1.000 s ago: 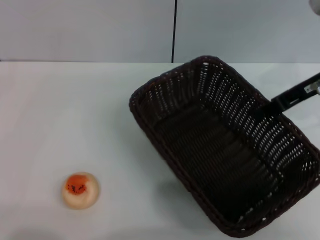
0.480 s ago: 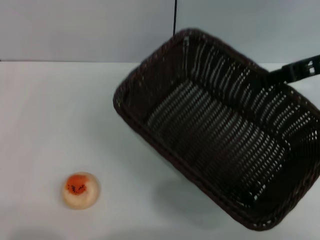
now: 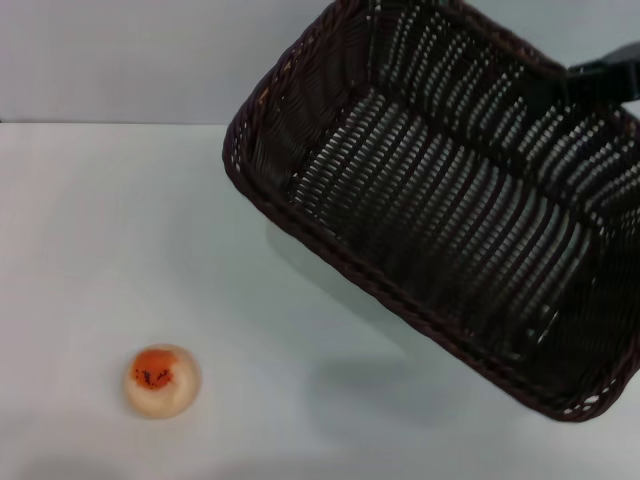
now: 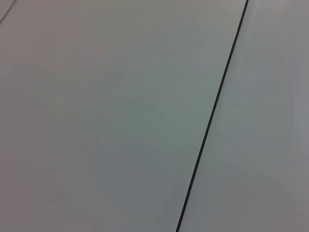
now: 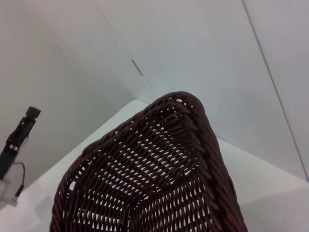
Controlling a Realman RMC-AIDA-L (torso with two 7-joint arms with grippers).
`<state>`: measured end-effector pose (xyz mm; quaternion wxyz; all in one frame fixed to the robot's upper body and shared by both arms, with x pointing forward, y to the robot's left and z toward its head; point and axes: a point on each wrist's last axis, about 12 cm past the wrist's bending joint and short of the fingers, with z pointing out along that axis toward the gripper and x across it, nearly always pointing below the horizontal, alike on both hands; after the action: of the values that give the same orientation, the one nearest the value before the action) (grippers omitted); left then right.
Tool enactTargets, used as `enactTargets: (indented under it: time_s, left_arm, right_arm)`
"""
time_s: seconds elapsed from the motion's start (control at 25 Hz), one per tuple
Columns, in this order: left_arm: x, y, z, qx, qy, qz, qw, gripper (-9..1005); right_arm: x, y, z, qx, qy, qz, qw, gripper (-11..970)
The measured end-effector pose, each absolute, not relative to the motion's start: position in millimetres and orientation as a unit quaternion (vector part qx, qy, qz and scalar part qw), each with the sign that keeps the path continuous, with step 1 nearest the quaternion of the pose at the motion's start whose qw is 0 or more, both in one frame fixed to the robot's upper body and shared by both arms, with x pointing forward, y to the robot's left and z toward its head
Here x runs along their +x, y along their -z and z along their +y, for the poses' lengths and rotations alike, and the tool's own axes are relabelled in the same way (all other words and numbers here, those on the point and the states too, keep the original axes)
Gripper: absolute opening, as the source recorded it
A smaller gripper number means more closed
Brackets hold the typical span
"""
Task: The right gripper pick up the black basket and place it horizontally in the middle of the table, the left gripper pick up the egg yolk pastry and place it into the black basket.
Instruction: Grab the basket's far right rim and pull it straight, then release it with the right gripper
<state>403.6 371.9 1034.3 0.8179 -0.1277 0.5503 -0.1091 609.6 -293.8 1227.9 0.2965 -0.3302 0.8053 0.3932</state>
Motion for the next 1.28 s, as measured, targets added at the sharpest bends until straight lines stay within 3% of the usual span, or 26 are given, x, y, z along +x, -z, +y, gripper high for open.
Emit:
enactTargets:
  time_s: [0.28,0.44,0.64,1.28]
  left_arm:
    - [405,-1034,372,-0.127,0.110,0.552,0.817,593]
    - [404,-1033,371,-0.128,0.110,0.554,0.816,593]
    - [403,-1032,369,-0.128,0.112,0.556,0.813,592]
    - [403,-1031,366,-0.127,0.120,0.559,0.811,591]
  right_arm:
    - [624,-1254,-259,-0.456,-0.351,0.774,0.262,197]
    - [629,-1246,-220,-0.528,-0.326,0.754,0.215,205]
    - [628,-1234,-195,-0.564,-0.323,0.728,0.218,216]
    - [628,-1215,-166,-0.614,-0.315,0.687,0.226,250]
